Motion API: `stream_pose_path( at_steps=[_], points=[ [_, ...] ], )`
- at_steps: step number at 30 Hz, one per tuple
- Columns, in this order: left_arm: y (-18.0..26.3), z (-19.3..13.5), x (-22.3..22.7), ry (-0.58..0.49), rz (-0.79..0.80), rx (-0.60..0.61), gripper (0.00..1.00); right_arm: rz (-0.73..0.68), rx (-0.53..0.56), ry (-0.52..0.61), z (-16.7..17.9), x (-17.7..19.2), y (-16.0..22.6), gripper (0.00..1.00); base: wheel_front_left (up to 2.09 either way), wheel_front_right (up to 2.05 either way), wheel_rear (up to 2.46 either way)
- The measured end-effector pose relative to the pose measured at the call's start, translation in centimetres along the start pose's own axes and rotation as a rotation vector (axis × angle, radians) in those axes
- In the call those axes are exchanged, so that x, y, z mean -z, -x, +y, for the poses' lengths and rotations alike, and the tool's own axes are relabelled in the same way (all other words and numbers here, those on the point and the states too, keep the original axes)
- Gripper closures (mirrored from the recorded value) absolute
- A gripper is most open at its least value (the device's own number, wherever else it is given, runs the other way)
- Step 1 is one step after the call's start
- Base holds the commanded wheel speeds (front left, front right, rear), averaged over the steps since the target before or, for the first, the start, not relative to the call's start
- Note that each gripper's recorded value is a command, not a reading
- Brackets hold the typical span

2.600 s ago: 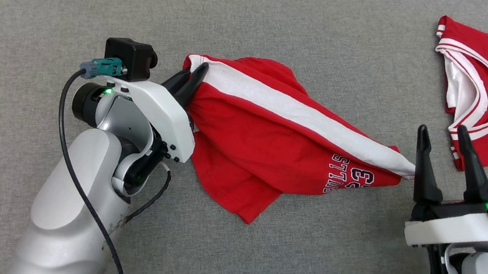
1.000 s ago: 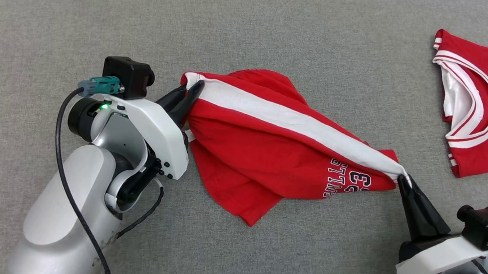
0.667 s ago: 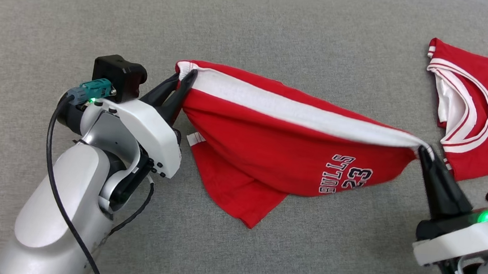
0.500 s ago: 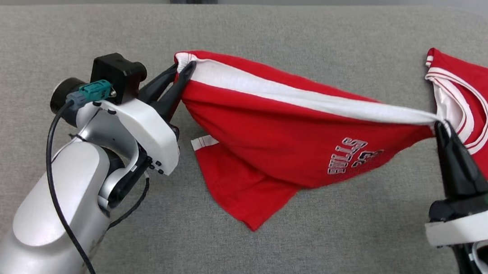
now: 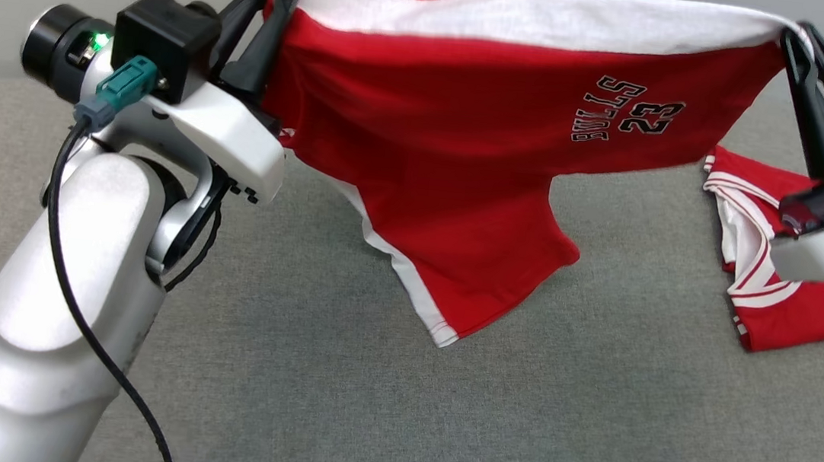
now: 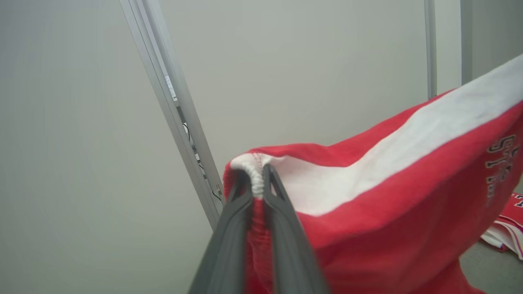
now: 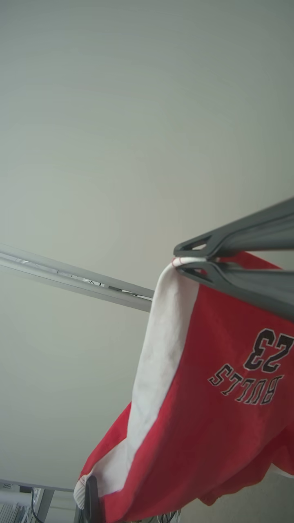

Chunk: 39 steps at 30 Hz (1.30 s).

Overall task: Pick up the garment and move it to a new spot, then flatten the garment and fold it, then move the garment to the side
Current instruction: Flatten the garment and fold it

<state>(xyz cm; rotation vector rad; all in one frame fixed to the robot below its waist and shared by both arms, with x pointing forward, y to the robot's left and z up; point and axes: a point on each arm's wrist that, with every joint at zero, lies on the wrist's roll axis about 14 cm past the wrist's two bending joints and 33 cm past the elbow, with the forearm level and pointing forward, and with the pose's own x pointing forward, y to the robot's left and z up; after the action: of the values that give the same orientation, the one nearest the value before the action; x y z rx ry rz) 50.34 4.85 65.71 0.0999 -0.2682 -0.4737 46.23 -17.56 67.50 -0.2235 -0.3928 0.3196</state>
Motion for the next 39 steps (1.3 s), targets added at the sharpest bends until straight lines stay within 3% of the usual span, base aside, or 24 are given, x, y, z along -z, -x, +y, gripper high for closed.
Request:
stream_pose_path(
  at_steps=[6,22,39],
  points=[
    [0.4,1.1,-3.9,-0.023,-0.072,-0.042,1.00,-0.072,-0.013,0.122,-0.6,-4.5,-1.6,1.00,0.00,0.00,0.00],
    [1.5,2.5,-6.3,-0.049,-0.069,-0.048,1.00,-0.146,-0.017,0.091,0.2,-7.7,-2.4,1.00,0.00,0.00,0.00],
    [0.3,3.1,-2.8,0.094,0.108,-0.034,1.00,-0.081,-0.031,-0.004,0.8,-4.8,-3.5,1.00,0.00,0.00,0.00]
  ],
)
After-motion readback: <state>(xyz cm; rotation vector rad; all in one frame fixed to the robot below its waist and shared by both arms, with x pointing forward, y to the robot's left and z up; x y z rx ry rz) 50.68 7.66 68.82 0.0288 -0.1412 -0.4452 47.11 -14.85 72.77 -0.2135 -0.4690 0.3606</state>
